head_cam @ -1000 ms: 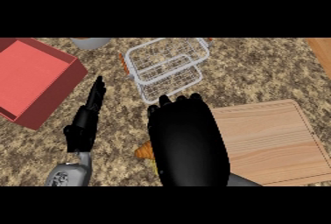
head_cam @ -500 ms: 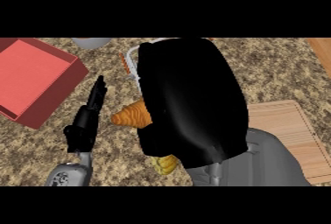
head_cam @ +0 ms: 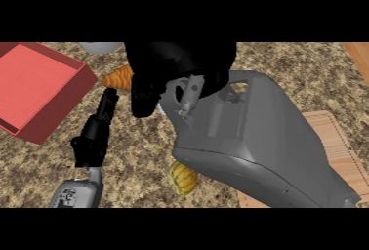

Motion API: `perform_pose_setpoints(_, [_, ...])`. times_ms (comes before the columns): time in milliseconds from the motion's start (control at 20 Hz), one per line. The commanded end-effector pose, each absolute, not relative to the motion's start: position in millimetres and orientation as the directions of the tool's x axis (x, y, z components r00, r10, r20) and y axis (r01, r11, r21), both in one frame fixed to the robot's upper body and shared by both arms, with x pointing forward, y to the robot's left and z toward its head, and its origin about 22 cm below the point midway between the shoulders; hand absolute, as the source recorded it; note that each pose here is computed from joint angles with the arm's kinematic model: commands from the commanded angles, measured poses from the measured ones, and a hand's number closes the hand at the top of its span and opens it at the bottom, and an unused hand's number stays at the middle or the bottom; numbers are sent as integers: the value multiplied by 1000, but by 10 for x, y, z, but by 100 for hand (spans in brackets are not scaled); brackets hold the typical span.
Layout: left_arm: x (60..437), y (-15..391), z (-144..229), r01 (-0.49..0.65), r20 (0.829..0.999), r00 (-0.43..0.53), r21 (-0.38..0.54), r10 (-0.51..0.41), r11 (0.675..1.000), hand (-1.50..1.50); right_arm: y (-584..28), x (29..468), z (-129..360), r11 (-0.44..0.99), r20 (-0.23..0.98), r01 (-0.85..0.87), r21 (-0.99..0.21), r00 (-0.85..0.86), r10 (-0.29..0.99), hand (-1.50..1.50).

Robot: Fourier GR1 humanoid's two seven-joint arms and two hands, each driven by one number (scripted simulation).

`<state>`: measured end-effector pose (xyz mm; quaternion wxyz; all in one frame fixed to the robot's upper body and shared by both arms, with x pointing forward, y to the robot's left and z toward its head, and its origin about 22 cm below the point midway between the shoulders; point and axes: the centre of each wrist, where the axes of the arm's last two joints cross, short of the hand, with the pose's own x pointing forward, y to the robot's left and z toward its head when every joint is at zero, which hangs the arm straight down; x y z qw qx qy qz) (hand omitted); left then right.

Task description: Pick the croissant from the cutting board and place it in the tiered basket

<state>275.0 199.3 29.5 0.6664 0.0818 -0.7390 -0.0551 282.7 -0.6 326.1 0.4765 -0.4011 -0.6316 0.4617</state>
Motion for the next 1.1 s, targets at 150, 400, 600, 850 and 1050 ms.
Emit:
perform_pose_setpoints(150, [2633, 1970, 342, -42, 981, -91, 167, -170, 985, 0, 118, 3293, 3245, 197, 188, 100, -975, -97, 977, 150])
perform_pose_setpoints(400, [2737, 1994, 238, -41, 977, -88, 190, -193, 981, 0, 112, 3509, 3037, 154, 142, 136, -979, -90, 986, 150])
perform_pose_setpoints(600, [2684, 2002, 242, -54, 976, -89, 196, -201, 979, 0, -116, 3657, 2716, 181, 177, 55, -982, -72, 982, 150])
perform_pose_setpoints(850, [2730, 2062, 366, -42, 973, -99, 206, -209, 978, 0, -175, 3804, 2921, 461, 461, -3, -887, 26, 887, -150])
perform_pose_setpoints(1050, [2726, 1926, 392, -47, 975, -110, 187, -191, 981, 0, -435, 4009, 2655, 590, 590, 14, -807, -7, 807, -150])
